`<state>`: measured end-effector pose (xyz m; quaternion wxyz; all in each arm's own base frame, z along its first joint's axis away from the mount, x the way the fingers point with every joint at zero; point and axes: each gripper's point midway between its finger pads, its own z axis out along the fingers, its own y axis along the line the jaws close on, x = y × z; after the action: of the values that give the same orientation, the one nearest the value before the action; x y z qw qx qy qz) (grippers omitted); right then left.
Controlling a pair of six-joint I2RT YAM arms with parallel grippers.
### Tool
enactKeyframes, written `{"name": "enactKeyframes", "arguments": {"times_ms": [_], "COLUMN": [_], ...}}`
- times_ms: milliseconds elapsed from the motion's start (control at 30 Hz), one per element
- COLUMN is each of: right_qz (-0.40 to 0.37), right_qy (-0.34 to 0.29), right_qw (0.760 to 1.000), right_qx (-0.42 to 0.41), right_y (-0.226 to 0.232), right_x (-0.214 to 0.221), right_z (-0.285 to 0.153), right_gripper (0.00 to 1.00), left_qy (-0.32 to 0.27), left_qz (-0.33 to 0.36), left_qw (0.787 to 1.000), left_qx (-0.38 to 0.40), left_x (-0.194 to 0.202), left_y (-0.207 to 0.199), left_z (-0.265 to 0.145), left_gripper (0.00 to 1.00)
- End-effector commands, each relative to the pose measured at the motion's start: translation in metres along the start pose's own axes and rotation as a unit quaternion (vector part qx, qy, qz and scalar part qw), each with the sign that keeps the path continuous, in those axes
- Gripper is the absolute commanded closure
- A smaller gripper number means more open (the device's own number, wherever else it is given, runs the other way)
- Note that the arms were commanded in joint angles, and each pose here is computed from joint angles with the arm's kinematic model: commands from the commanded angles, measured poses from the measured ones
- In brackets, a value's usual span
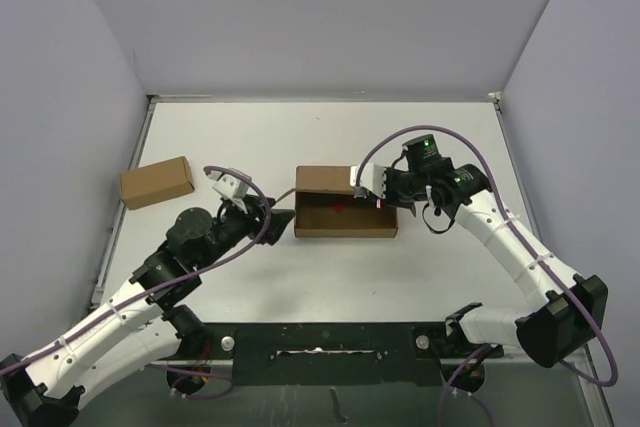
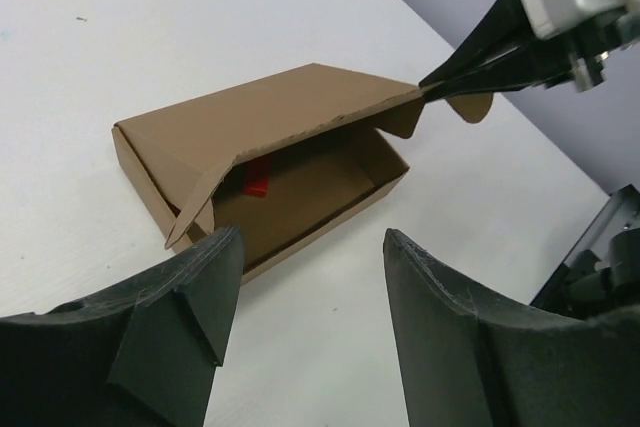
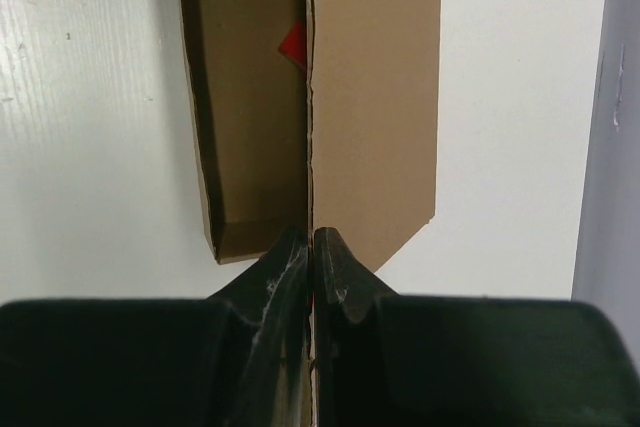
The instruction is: Fold the paper box
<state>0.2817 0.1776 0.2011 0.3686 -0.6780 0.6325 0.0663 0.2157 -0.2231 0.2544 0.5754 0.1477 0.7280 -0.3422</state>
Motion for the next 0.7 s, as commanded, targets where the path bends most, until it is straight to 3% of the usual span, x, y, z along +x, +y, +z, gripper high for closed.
{"name": "enactKeyframes", "arguments": {"times_ms": [0,367,667], "right_qz": [-0.009,-0.002,0.007], "right_qy": [-0.023,-0.037,-0.043], "right_qw": [1.000,0.998,0.996], "right_qx": [-0.001,-0.044,-0.073], "right_y": [0.006,0.036,0.058], "right_x": [-0.007,0.002,0.012], "right_z": [-0.009,0.006,0.024], "right_gripper": [0.98,0.97,0.95], "left_qy": [-0.015,0.034,0.069], "left_qz": [-0.027,-0.079,-0.116], "left_qw": [0.999,0.996,0.991], "left_qx": [0.026,0.009,0.013], "left_x": [-0.035,-0.034,-0.015], "left_y": [-0.020,-0.003,0.015], "left_z": [-0.006,0.044,0.080], "left_gripper": [0.44,0.44,0.57]}}
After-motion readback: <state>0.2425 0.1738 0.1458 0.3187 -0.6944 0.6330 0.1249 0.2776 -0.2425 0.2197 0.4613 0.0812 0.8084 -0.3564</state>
